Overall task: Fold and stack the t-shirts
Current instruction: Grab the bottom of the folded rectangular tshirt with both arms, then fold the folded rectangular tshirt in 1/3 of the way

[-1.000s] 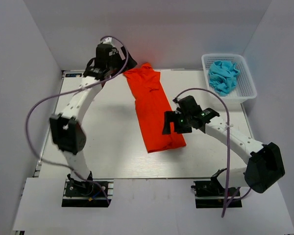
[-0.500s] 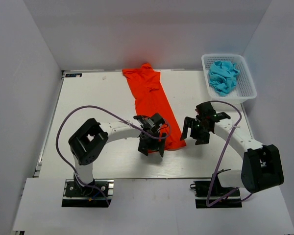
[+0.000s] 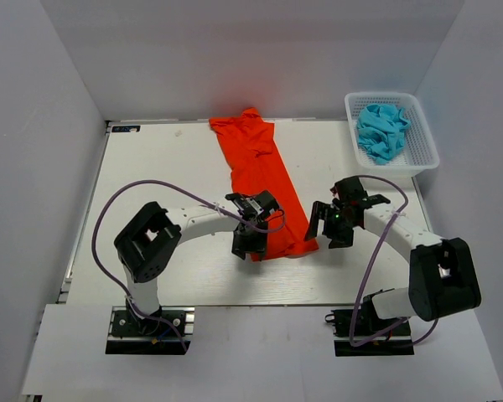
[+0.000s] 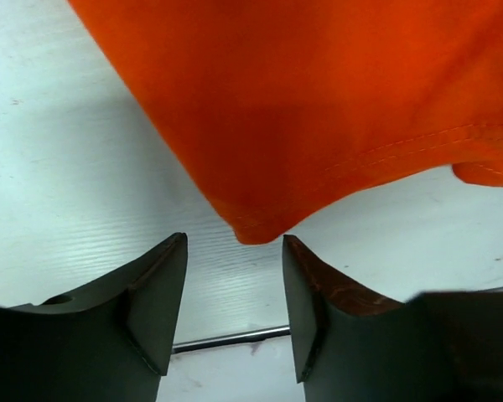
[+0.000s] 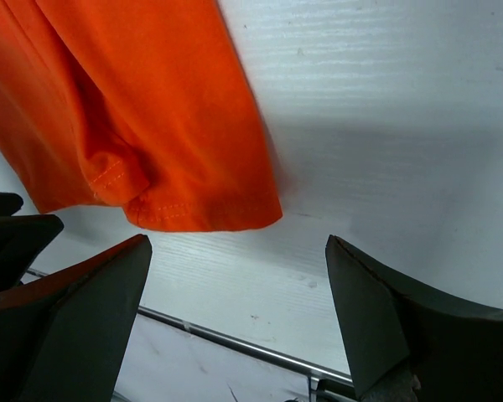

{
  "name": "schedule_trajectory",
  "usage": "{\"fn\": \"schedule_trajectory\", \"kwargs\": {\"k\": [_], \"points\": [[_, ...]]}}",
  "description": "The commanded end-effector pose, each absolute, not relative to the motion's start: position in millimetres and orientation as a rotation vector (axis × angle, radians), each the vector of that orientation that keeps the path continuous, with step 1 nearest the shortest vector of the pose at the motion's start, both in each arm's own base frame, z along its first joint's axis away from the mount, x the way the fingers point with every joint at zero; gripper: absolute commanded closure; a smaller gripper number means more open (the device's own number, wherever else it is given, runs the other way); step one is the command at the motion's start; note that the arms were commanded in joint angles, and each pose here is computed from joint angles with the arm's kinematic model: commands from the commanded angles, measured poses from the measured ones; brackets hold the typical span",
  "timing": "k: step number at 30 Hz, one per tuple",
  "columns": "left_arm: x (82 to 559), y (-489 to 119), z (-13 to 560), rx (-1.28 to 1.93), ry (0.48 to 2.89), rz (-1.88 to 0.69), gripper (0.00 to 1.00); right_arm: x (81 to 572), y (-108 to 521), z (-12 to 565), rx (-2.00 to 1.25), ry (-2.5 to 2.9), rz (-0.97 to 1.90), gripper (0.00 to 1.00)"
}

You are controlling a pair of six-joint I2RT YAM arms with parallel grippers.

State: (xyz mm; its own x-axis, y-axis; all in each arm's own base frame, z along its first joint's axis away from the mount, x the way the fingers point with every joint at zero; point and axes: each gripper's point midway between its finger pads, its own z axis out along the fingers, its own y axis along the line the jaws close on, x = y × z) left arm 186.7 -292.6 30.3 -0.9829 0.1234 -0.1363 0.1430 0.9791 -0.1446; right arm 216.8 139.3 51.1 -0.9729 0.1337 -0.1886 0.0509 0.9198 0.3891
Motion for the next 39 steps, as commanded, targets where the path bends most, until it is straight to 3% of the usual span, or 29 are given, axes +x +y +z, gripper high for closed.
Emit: {"fn": "schedule_trajectory", "kwargs": {"k": [1,5,10,12,13,15,16,20,21,22,23,34,39], "points": [[195,-290,40,0.185,2.946,-0.215,0.41,221,140,41,0.124,2.868,0.576,0.10],[201,-297,35,0.185,2.940,-0.223,0.51,221,139,27,0.117,2.899,0.552,0.14],[199,-298,27,0.187,2.948,-0.231,0.70,222,139,19,0.130,2.899,0.541,0.24],[196,-300,24,0.191,2.958,-0.255,0.73,224,143,17,0.123,2.884,0.577,0.27],[198,-302,24,0.190,2.949,-0.268,0.79,222,145,16,0.126,2.887,0.600,0.27],[195,-299,21,0.192,2.966,-0.243,0.90,223,149,13,0.133,2.895,0.630,0.45],[194,-297,20,0.192,2.973,-0.234,1.00,222,152,13,0.138,2.902,0.650,0.45],[190,-289,23,0.177,2.972,-0.217,1.00,225,159,13,0.133,2.886,0.708,0.50],[187,-289,24,0.154,2.981,-0.228,1.00,226,161,14,0.128,2.882,0.719,0.57],[186,-288,30,0.137,2.978,-0.236,1.00,224,162,15,0.130,2.897,0.731,0.92],[186,-289,34,0.123,2.970,-0.251,1.00,227,165,21,0.124,2.874,0.749,1.00],[205,-310,94,0.060,2.829,-0.503,1.00,266,173,90,0.050,2.680,0.768,1.00],[244,-295,109,-0.040,2.782,-0.380,1.00,303,186,124,0.048,2.635,0.800,1.00]]}}
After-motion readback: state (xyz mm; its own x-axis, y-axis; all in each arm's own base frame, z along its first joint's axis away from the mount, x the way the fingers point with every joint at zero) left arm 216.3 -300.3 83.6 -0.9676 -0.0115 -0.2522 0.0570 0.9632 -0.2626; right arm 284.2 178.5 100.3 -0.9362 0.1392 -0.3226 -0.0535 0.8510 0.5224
